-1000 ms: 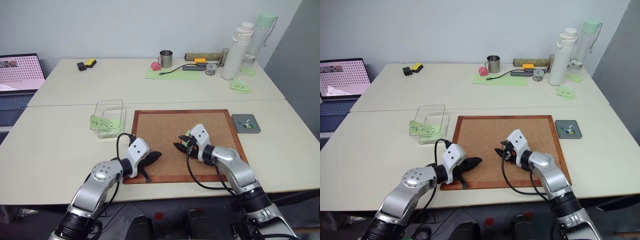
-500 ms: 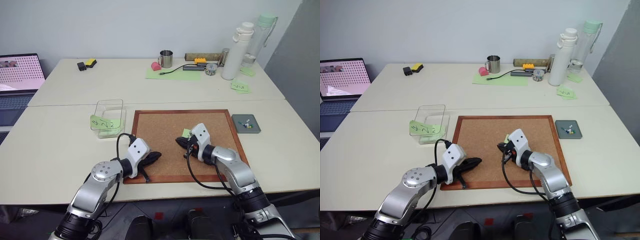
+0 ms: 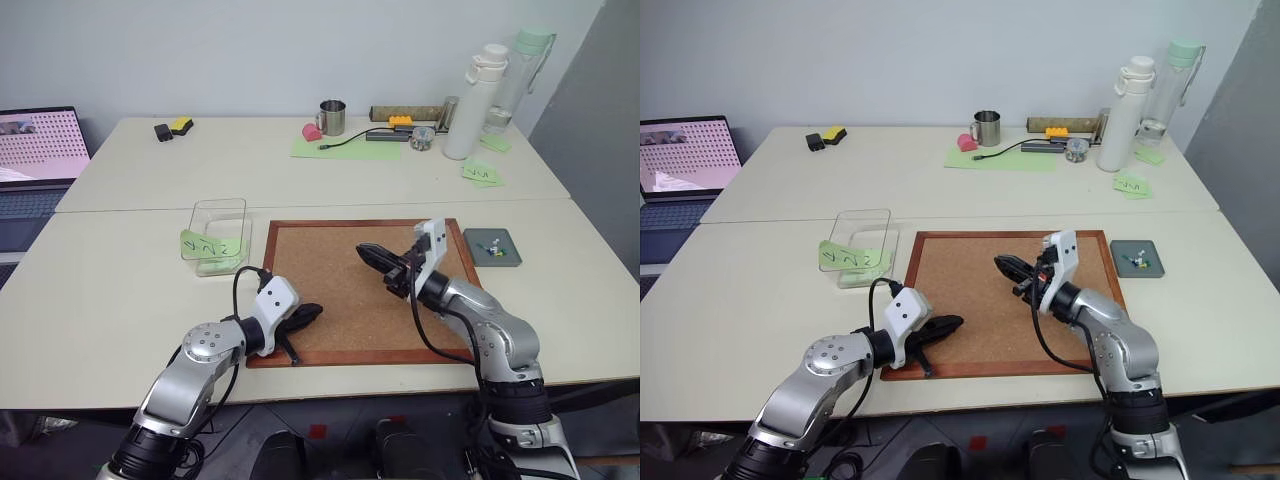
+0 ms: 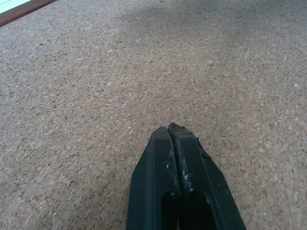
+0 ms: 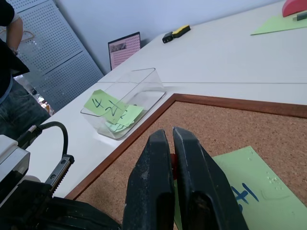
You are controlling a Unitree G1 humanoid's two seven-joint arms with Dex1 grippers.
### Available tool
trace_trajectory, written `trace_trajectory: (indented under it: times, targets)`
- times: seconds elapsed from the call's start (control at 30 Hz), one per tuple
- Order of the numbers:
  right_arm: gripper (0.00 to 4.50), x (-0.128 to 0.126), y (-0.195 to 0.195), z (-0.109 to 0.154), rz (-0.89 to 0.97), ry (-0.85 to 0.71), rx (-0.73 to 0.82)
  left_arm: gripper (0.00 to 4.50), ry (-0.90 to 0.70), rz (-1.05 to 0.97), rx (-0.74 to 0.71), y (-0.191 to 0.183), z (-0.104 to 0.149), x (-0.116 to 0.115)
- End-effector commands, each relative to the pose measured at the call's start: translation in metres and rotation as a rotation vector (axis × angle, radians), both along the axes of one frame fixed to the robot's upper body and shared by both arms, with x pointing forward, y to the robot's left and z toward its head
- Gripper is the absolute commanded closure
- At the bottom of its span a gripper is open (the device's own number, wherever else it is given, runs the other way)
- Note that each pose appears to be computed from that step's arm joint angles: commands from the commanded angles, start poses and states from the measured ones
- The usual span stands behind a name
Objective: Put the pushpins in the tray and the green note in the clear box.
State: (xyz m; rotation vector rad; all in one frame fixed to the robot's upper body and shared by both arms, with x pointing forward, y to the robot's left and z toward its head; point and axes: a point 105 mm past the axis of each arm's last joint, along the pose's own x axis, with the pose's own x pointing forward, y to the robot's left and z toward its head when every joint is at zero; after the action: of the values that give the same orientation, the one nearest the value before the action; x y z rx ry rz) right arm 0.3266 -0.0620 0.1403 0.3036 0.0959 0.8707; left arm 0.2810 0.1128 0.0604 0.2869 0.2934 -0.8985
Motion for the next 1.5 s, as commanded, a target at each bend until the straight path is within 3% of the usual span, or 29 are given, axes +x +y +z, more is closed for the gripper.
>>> trace_trajectory:
  times: [0.03,0.4,0.63,0.83,1.03,1.5]
  targets:
    - [4.49,-0.006,-0.003,0.02,0.012,-0.071,0.006,4.5,0.122,0.043,-0.031,0.004,-0.015,-0.003]
    - [4.5,-0.024,-0.005,0.034,0.078,-0.134,-0.051,2.46,0.214,0.08,-0.431,-0.011,0.059,0.022]
    - [4.5,-0.042,-0.001,0.039,0.183,-0.281,-0.2,1.14,0.335,0.084,-0.597,-0.018,0.078,0.025]
    - [4.5,-0.058,-0.004,0.039,0.292,-0.397,-0.323,0.03,0.518,0.057,-0.847,-0.02,0.095,0.023]
    - [4.5,-0.073,-0.007,0.042,0.422,-0.496,-0.425,0.03,0.669,0.02,-0.969,-0.021,0.098,0.016]
    - [4.5,-0.088,-0.005,0.039,0.577,-0.673,-0.536,0.03,0.901,-0.132,-0.968,-0.052,0.095,-0.009]
